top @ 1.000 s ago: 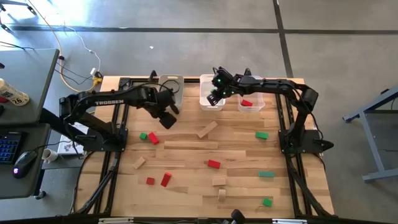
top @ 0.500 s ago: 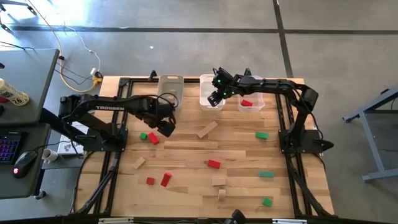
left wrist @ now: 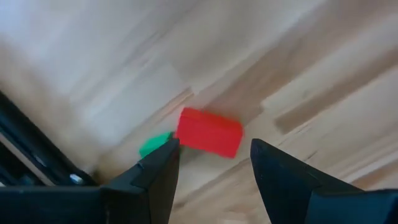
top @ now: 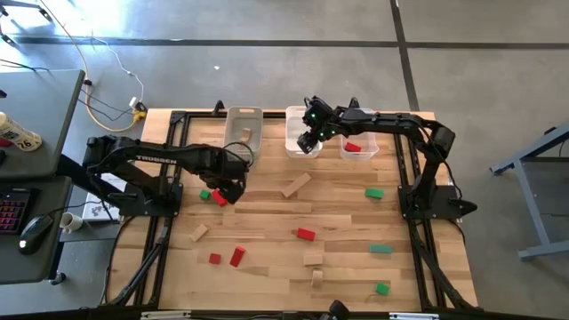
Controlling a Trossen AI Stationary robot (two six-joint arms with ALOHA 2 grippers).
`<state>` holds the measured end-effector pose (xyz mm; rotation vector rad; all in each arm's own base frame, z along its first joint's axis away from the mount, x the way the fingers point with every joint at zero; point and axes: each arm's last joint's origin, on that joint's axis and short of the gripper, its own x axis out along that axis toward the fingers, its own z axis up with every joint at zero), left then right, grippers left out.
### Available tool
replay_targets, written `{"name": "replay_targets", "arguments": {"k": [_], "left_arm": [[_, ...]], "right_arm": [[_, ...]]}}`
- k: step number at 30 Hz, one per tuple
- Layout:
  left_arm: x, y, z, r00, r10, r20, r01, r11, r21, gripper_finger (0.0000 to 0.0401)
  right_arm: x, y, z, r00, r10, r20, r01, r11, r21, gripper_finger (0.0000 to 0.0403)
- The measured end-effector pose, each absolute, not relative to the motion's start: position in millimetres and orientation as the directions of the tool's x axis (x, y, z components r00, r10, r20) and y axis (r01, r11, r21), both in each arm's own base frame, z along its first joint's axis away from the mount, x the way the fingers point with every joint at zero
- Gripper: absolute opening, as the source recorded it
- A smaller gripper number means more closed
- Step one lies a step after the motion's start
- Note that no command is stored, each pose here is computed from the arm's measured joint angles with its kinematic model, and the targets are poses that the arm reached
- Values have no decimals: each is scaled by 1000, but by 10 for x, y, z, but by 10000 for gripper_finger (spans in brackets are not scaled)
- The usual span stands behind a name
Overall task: Sort & place blocks by color
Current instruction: Put the red block into the transparent bin
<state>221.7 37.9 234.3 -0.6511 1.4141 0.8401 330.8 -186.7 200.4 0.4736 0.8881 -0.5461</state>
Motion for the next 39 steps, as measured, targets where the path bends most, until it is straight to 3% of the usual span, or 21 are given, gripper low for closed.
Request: {"name": "replay_targets", "arguments": {"k": [7,14,23,32,39], "left_arm": [[2146,350,2214,-86,80,-993,-493,863,112,186],[2145,351,2204,-85,86,-993,-144,985,98,186],[2184,355,2202,-45,91,-995,316,946,72,186],[2145,324,2065,-69,56,-996,484,875,15,186],[2099,291,1877,-66,71,-995,506,862,28,186]], "right_arm": [[3313,-1836,2016,556,-156,-816,577,780,244,154],[3223,-1783,2257,573,-197,-795,596,766,240,154],[3102,-1694,2619,618,-290,-731,620,751,226,154],[3099,-1595,2714,615,-336,-713,630,753,189,154],[3106,-1578,2715,616,-334,-713,637,743,203,154]]}}
